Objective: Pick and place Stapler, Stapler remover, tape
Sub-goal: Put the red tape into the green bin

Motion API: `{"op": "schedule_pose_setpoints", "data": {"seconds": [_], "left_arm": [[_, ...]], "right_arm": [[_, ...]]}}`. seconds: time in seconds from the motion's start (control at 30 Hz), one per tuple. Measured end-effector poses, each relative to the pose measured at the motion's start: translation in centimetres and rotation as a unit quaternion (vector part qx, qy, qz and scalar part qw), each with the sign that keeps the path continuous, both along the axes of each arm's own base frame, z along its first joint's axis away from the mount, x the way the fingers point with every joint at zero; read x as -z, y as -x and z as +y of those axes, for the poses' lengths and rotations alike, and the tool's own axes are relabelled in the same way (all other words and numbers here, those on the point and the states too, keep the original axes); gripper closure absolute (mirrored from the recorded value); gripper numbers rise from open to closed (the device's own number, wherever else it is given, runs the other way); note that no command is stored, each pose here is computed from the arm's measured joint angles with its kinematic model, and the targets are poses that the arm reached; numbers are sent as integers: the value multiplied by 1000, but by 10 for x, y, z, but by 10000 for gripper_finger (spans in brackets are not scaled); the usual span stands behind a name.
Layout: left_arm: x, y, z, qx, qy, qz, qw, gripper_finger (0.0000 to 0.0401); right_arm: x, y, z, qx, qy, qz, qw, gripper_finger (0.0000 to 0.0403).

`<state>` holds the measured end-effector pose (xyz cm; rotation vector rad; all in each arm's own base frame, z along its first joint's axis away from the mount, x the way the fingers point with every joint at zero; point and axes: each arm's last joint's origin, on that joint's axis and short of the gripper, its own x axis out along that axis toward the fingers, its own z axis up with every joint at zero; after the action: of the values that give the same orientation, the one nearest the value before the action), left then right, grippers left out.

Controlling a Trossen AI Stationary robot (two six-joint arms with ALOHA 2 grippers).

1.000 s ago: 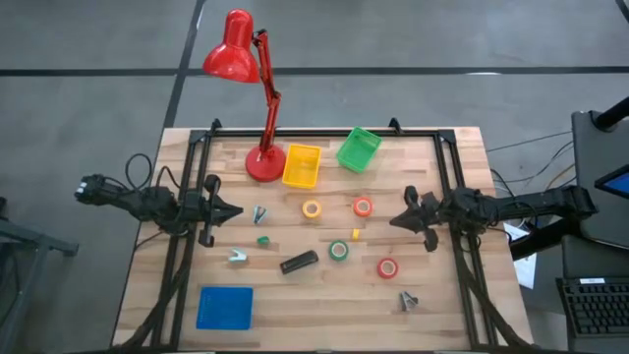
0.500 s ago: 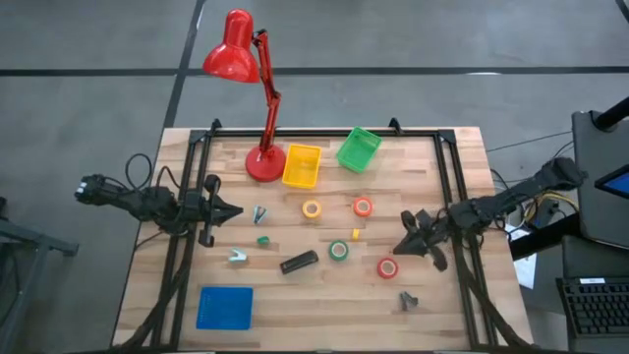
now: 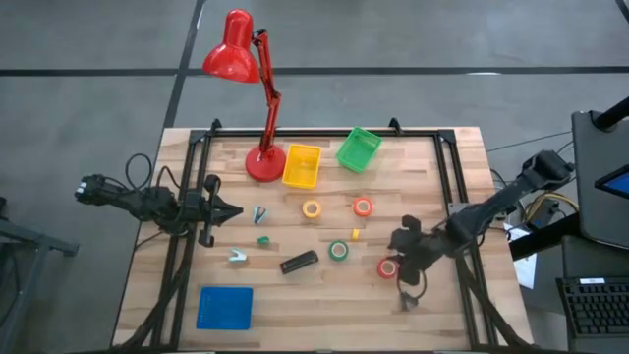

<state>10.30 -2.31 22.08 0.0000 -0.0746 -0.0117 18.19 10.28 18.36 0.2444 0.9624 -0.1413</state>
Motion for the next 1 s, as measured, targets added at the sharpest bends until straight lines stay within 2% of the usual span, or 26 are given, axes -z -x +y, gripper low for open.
{"op": "schedule_pose_setpoints", "data": {"seconds": [0.13,0.27,0.73,1.0], "left_arm": [[0,0,0,0,0,0,1000,387],[0,0,0,0,0,0,1000,387],[0,0,0,0,0,0,1000,387],[0,0,0,0,0,0,1000,387]], "right_arm": [[12,-4,2,1,15,27,1000,218],[21,-5,3,2,23,49,999,209],[41,-11,8,-2,24,94,995,229],[43,-12,9,-2,22,93,995,248]]}}
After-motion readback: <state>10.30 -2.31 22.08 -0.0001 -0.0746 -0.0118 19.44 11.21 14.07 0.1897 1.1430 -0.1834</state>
